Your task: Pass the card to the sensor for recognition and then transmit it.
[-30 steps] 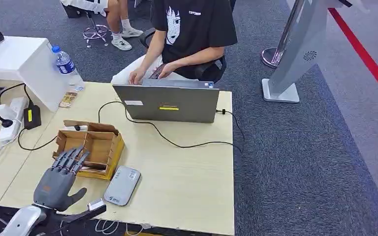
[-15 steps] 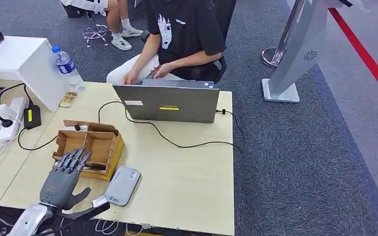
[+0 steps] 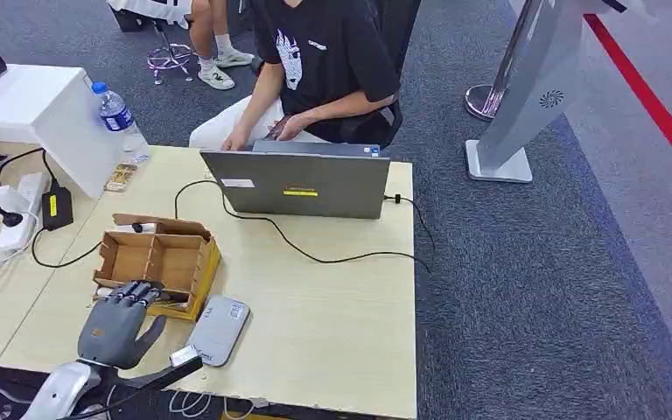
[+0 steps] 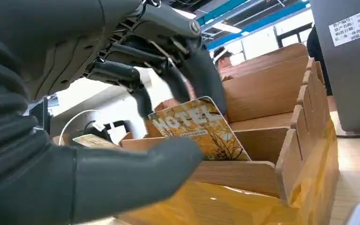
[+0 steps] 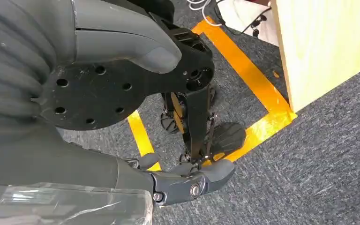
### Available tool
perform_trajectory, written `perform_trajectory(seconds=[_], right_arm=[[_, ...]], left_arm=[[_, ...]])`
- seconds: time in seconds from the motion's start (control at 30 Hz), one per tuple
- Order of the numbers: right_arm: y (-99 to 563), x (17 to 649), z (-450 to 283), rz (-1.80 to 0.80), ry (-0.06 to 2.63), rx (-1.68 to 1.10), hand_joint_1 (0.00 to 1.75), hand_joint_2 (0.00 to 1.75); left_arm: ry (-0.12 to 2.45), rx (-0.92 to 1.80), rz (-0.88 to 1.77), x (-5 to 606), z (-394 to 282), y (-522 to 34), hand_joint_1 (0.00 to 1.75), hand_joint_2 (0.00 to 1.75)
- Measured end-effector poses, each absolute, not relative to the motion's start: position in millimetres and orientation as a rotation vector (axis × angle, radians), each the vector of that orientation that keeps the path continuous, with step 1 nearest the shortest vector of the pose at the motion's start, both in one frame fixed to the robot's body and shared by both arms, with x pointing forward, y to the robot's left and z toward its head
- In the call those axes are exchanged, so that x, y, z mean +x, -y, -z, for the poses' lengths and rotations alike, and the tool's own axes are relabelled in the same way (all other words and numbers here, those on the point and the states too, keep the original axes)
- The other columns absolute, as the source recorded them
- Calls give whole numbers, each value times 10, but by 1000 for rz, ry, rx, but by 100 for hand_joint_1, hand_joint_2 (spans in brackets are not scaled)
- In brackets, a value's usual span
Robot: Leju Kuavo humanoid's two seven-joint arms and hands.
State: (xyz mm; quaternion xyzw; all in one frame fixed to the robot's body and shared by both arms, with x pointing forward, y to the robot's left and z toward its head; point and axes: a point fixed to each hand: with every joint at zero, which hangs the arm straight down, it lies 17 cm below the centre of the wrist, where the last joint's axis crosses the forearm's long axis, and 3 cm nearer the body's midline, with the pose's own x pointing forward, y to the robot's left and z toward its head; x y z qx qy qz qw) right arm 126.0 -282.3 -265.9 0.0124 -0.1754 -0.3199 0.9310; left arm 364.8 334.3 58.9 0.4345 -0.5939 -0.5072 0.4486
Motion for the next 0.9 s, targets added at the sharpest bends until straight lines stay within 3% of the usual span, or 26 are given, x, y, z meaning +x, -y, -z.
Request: perform_trajectory(seconds=[0.13,0.33,0.63,0.9], right_arm=[[2821,1260,2659,656,359,26,0,175],[2827,1254,2661,658,357,23,0,175],[2844,1232,2670,673,353,5,0,175],[2879,1262,2658,657,376,-9,0,175]], left_arm=[[1470,1080,1252,3656,-601,-3355,175,175],[1500,1122,1217,3689,-711,-3383,175,175],[1764,1234,1030,3788,-1620,-3007,175,175],[1834,1336,937,3868,-2225,-3032,175,175]])
